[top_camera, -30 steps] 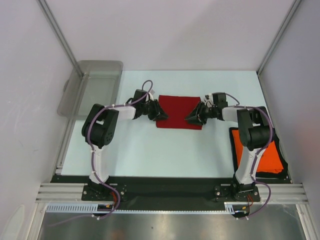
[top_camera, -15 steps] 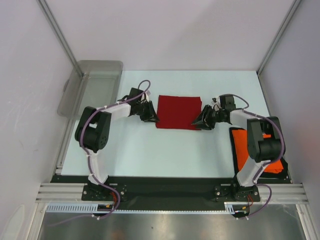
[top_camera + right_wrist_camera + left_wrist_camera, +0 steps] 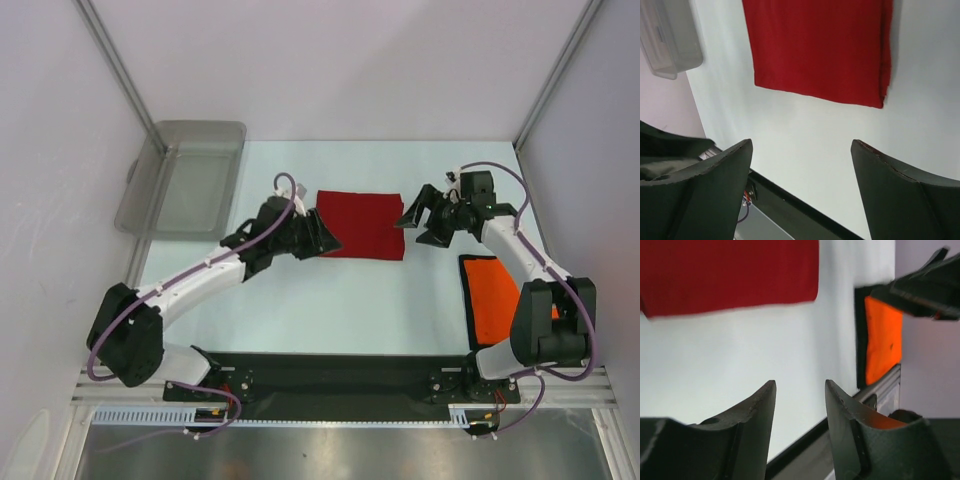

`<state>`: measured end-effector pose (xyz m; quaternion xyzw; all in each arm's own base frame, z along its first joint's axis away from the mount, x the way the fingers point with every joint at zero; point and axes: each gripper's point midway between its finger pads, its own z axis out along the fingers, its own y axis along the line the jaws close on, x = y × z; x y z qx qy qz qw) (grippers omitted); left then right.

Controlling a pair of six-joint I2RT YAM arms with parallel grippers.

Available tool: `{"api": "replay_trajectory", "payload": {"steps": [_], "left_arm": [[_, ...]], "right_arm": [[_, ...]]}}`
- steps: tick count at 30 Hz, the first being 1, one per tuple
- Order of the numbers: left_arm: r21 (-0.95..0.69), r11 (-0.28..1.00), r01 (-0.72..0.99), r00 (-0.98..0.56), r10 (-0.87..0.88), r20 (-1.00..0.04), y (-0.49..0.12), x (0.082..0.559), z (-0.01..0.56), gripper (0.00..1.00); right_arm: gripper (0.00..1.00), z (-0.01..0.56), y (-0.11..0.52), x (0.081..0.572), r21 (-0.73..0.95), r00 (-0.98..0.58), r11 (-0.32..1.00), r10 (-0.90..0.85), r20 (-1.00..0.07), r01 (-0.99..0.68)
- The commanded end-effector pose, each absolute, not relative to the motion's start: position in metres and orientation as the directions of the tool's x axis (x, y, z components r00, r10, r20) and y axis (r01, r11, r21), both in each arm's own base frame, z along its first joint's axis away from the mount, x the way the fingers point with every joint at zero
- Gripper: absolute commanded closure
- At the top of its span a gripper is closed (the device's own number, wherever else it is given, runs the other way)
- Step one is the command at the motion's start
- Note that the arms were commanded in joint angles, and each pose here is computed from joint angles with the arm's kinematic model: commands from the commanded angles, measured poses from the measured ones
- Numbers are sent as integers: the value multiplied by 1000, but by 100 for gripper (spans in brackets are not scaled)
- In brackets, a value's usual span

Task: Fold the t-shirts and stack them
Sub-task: Neatly place the folded tshirt to the corner

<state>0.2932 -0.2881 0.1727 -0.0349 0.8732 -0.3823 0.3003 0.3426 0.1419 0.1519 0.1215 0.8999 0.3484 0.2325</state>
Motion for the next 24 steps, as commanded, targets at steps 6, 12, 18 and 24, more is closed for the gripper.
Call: {"api": "replay_trajectory", "payload": {"steps": [6,12,18,24], "left_arm": [[-855,514,66,-795,-491,-357,-308,253,176,52],[-761,617,202,-773,-376,-510,-292,232,186,40],[-743,653,147,-759,-407,-508,-261,214,174,34],[-802,593,78,-719,-524,-457,-238,203,167,17]], "right_arm": [[14,158,120,320,632,-861,773,358,-362,55],[15,127,129,307,686,-868,721,402,-291,104],[22,99,131,302,689,-883,713,397,-249,127],[30,77,127,321,646,-908,758,328,-260,89]]}}
